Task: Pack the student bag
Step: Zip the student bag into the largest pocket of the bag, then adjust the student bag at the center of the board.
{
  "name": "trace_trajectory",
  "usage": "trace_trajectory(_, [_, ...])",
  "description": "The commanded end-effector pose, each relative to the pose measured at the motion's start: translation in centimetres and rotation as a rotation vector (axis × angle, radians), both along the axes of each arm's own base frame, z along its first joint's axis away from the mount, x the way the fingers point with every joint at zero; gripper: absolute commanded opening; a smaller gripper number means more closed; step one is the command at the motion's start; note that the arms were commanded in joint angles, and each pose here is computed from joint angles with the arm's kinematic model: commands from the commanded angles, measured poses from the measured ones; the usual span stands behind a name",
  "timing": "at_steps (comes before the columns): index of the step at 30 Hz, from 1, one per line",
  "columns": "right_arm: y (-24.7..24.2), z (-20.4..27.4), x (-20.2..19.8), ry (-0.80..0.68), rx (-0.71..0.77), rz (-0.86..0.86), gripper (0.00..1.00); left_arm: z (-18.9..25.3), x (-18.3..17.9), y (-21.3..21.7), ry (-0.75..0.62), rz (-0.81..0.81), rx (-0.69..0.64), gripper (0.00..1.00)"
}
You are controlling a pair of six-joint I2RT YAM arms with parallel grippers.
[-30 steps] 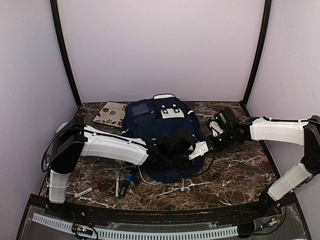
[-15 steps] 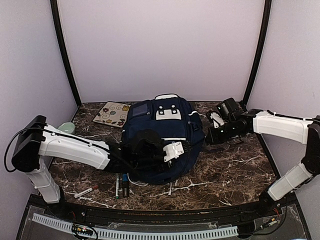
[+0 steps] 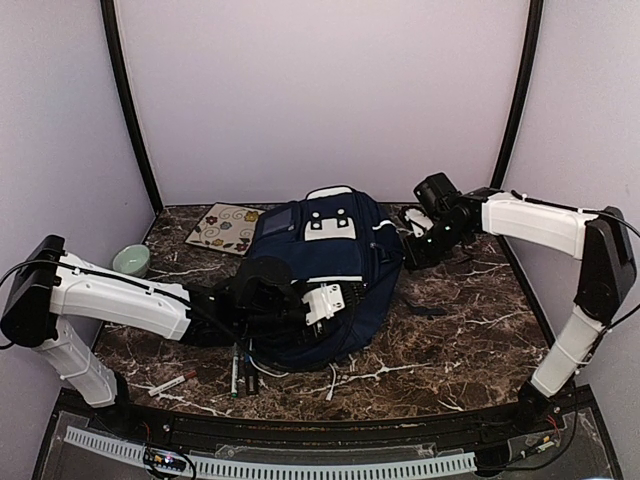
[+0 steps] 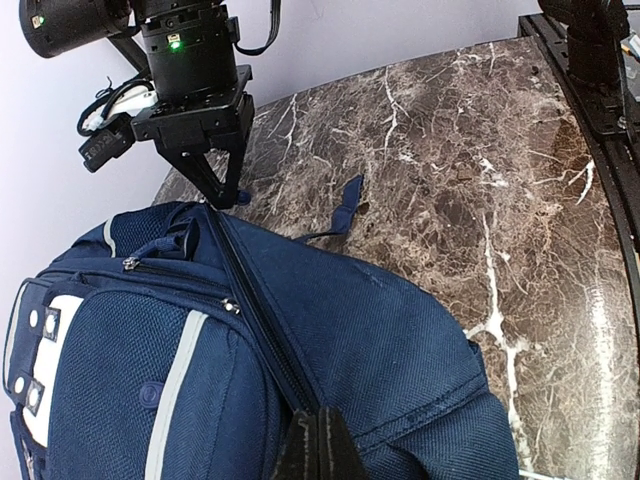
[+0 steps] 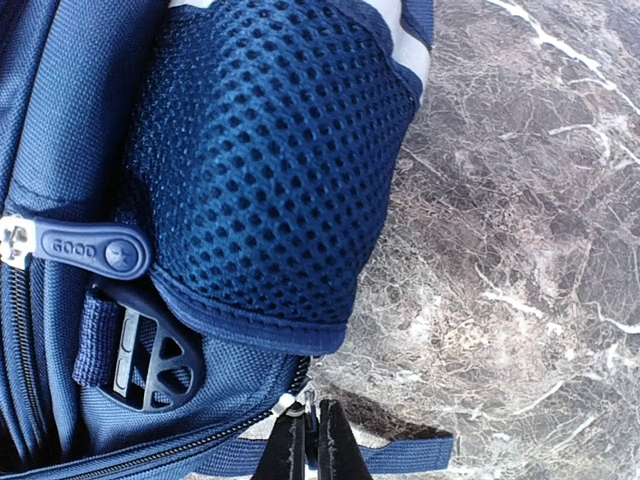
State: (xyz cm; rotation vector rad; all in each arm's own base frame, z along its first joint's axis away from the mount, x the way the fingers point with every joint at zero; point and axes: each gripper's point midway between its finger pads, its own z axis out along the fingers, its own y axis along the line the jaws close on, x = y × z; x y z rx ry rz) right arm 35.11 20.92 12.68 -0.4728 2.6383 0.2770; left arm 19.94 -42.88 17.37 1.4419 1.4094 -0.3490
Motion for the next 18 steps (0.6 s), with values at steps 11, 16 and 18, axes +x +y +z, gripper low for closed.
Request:
trace_trajectory(11, [-4.6,1.9,4.6,-0.154,0.023,-0.139,0.04,0.7,-3.0,-0.2,0.063,-0.094,-0.025,0.0])
trace_trajectory(16, [-1.3,3.4,1.1,-0.112,0.257,-0.025,0.27,2.6,-2.7,-1.6,0.101,-0.081,-0.086,0.33])
trace_trajectory(18, [-1.8,3.5,0.2,-0.105,0.262,-0.042,0.29,3.6,-2.9,-2.0,0.112,-0.099,-0.107,0.46])
